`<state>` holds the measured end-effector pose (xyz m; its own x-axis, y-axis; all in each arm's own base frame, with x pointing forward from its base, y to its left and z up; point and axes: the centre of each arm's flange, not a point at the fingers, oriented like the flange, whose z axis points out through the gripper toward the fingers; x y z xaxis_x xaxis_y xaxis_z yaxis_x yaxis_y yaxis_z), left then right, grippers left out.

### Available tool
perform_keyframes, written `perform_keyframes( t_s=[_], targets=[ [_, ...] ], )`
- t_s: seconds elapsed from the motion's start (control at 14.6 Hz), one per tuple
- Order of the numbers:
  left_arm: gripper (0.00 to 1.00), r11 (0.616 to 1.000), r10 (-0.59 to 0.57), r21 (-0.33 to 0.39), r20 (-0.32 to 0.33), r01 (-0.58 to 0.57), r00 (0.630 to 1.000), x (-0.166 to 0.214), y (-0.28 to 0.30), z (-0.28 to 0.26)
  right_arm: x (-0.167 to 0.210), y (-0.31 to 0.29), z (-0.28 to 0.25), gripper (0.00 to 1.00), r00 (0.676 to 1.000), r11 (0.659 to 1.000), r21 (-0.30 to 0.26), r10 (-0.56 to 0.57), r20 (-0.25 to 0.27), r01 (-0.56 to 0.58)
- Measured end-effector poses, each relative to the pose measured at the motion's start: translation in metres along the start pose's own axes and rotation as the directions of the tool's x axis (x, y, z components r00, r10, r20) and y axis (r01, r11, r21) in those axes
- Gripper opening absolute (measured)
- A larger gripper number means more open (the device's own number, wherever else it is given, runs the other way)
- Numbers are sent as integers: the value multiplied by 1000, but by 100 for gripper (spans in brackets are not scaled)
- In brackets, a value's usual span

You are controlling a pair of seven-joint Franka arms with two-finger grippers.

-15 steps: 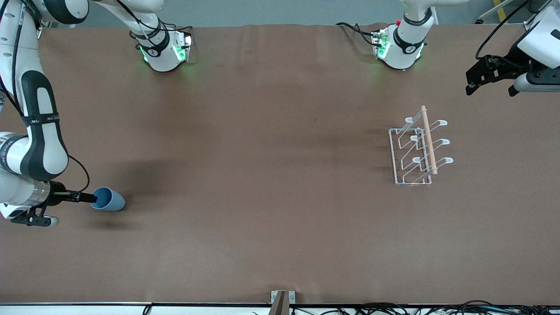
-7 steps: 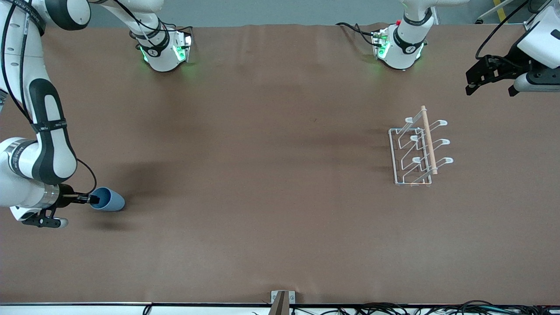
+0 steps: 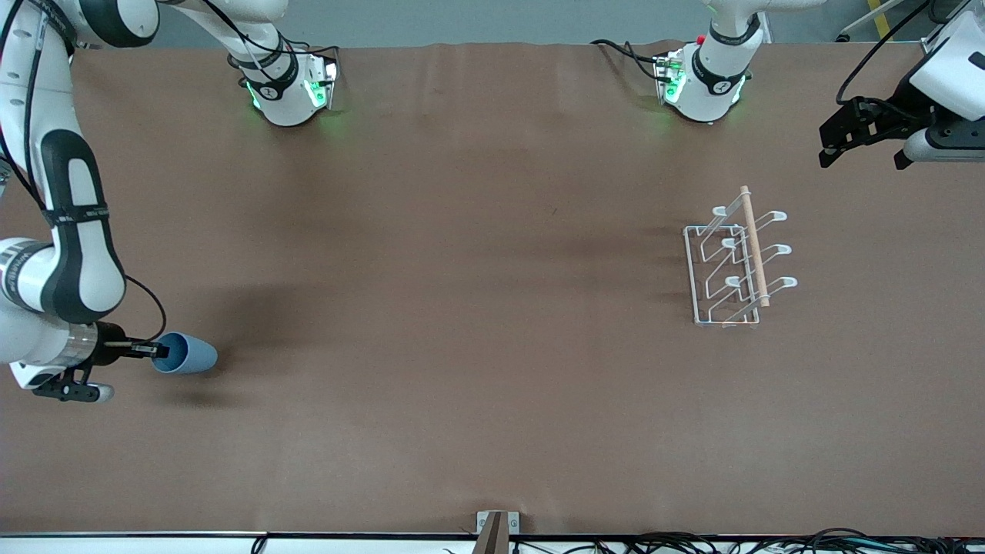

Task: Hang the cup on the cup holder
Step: 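Close the right gripper on the blue cup's rim, then lift the blue cup with the right gripper while the left gripper approaches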

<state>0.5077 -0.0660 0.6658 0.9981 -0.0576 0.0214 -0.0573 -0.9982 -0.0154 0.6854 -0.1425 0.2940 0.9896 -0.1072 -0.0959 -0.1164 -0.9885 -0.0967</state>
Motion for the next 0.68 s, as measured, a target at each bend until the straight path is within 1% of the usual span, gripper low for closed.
perform_keyframes(
  t_s=[0.21,0.27,0.34,0.48,0.55,0.68],
  targets=[
    [100,1000,0,0,0,0,1000,0,0,0,-14,-46,-63,5,998,998,19,-60,2,60],
    [100,1000,0,0,1,0,1000,0,0,0,-22,-69,-81,5,996,996,41,-85,10,85],
    [100,1000,0,0,1,0,1000,0,0,0,-30,-92,-95,5,994,991,79,-107,25,105],
    [100,1000,0,0,1,0,1000,0,0,0,-47,-132,-117,5,989,974,186,-140,46,129],
    [100,1000,0,0,1,0,1000,0,0,0,-54,-150,-125,5,986,960,243,-156,56,138],
    [100,1000,-1,0,1,1,1000,0,0,0,-71,-195,-138,5,976,917,366,-202,85,158]
  ],
)
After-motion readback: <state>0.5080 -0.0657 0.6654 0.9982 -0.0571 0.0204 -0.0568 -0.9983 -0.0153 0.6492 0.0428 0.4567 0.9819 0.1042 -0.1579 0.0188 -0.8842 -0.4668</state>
